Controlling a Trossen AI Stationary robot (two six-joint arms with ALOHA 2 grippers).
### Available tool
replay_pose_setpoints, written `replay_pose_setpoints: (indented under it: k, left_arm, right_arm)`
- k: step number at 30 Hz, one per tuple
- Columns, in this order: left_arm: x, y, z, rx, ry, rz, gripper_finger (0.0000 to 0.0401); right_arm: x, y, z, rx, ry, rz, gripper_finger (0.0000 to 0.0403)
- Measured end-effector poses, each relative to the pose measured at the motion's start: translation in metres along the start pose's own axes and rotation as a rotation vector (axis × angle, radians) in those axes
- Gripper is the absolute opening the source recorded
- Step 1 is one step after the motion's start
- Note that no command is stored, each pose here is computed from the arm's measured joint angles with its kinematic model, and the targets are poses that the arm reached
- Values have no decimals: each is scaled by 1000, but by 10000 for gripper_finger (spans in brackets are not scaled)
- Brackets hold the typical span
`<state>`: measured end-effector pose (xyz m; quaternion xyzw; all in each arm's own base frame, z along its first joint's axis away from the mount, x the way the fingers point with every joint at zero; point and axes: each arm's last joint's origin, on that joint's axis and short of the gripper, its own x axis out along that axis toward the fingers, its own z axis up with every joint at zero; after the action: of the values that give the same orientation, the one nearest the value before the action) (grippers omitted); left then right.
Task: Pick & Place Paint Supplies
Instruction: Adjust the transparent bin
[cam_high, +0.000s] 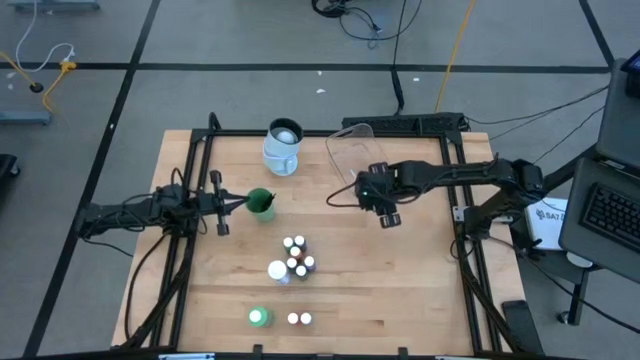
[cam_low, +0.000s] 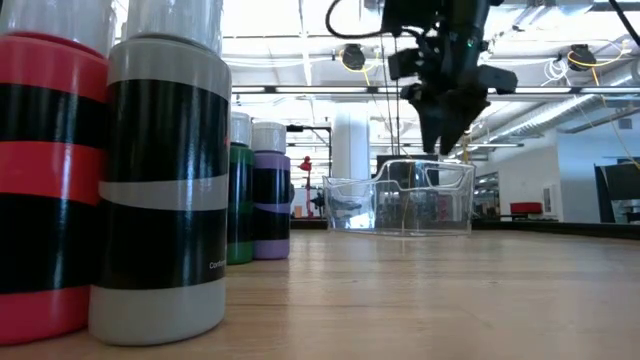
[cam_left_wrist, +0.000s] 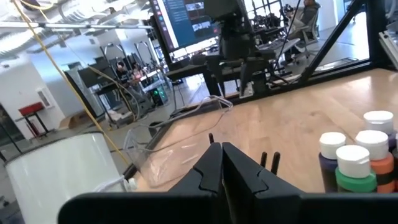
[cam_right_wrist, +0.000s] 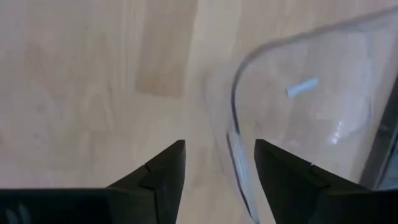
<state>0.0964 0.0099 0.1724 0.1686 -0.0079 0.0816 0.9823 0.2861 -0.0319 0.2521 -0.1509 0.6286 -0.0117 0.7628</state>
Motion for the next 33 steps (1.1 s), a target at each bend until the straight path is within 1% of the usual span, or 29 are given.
replay_pose_setpoints:
  k: [5,12,16,22,25,29,31,33]
  left_arm:
    - [0,0,0,-24,1,-1,21]
    - [0,0,0,-42,1,-1,21]
    - [0,0,0,-50,2,-1,21]
    - [0,0,0,-55,3,-1,21]
    - [0,0,0,-57,3,-1,21]
    - [0,0,0,-57,4,-2,21]
    - [0,0,0,-57,4,-1,21]
    - [0,0,0,-57,4,-1,21]
  right_arm:
    - [14,-1,-11,-64,71,-34,184]
    - [32,-11,-26,-9,113,-27,162]
    - [39,-13,-32,10,137,-16,134]
    - [43,-11,-34,10,134,-15,79]
    - [43,-10,-32,14,109,-1,51]
    - [43,-11,-28,49,67,-2,17]
    - [43,-11,-26,62,44,8,6]
    - [44,-11,-23,80,12,18,3]
